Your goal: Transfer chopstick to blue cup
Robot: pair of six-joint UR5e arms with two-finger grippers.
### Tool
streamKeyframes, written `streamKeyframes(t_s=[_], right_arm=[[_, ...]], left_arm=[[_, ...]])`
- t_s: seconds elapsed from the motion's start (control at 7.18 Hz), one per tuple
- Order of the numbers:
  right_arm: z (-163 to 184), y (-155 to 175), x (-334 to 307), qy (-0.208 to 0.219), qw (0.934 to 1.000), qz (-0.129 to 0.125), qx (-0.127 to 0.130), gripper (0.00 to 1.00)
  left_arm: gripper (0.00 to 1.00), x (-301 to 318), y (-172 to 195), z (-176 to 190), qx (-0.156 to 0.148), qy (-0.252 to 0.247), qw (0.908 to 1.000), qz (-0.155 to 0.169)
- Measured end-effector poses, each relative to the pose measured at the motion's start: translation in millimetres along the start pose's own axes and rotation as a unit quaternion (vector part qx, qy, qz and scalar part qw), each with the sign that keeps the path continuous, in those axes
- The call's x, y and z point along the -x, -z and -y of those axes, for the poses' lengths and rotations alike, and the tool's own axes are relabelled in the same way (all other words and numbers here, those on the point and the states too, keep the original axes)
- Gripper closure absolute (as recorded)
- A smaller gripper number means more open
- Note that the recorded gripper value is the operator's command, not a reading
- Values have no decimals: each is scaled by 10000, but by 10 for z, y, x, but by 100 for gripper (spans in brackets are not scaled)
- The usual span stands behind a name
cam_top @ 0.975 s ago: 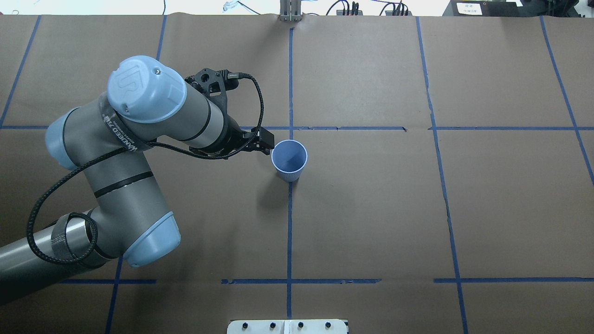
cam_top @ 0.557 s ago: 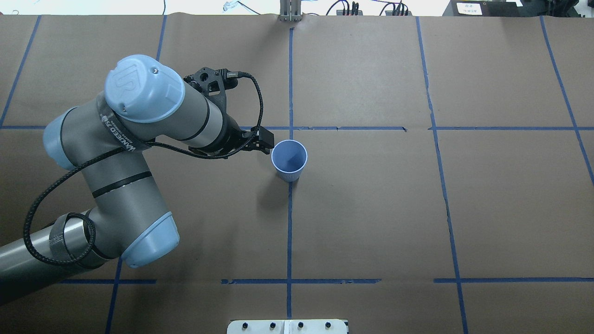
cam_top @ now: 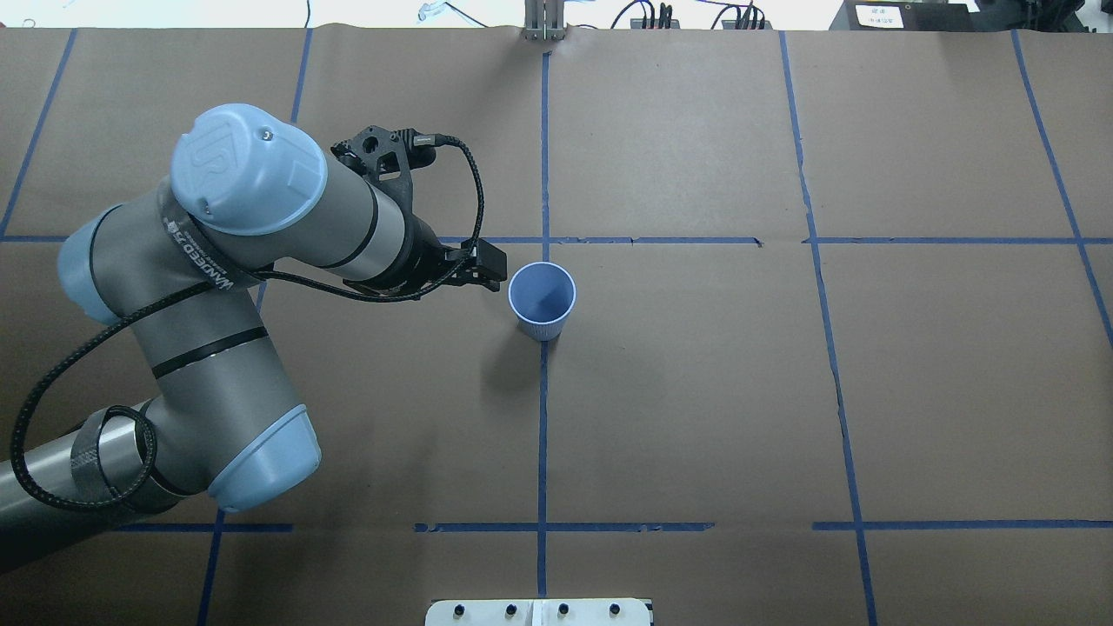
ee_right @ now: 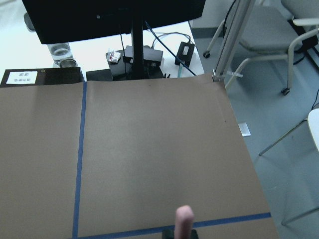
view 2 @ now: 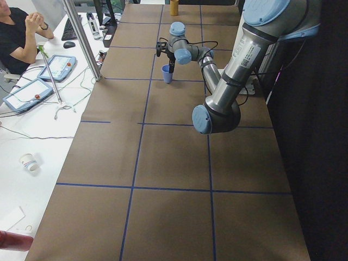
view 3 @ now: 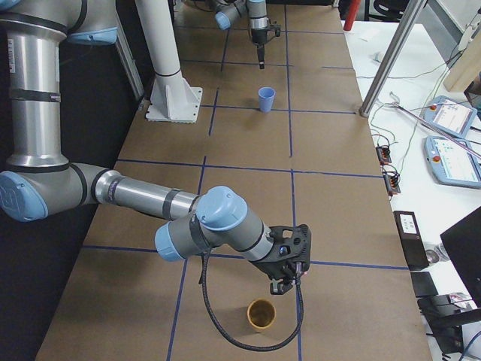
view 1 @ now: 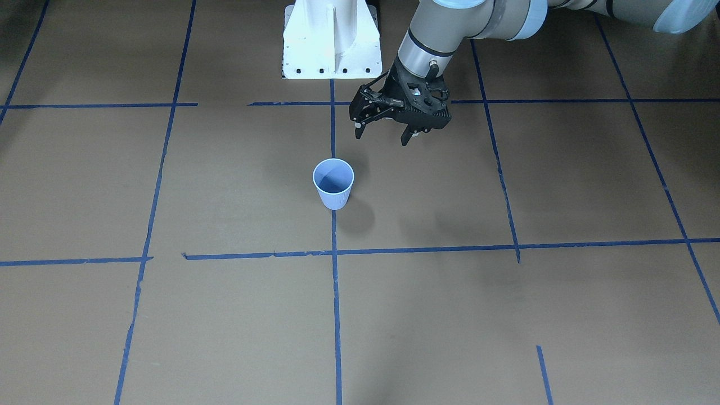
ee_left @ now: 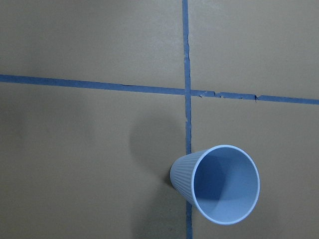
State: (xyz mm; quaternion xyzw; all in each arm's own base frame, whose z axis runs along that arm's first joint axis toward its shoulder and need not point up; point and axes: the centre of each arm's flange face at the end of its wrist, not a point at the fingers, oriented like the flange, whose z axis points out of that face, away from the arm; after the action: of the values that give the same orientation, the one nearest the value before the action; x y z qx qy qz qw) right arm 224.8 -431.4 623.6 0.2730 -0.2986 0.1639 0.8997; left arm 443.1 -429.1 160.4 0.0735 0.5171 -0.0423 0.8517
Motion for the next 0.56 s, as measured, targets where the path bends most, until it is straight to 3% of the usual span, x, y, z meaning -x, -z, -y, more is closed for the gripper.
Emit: streamKeyframes(t_s=[0.14, 0.28, 0.42, 0.56], right_arm=[[72, 228, 160, 171, 9996, 141, -191, 98], [89, 372, 371, 206, 9978, 599, -207, 99], [112, 473, 677, 136, 9908, 1344, -64, 98], [202, 550, 1132, 16, 9793, 2017, 180, 98]], left_arm=[[0, -2, 11, -2, -6, -1, 10000, -9], [0, 0, 32, 5, -24, 2, 10000, -19], [0, 29, 64, 1, -43, 5, 10000, -26], [0, 80, 114, -3, -69, 8, 10000, -34]])
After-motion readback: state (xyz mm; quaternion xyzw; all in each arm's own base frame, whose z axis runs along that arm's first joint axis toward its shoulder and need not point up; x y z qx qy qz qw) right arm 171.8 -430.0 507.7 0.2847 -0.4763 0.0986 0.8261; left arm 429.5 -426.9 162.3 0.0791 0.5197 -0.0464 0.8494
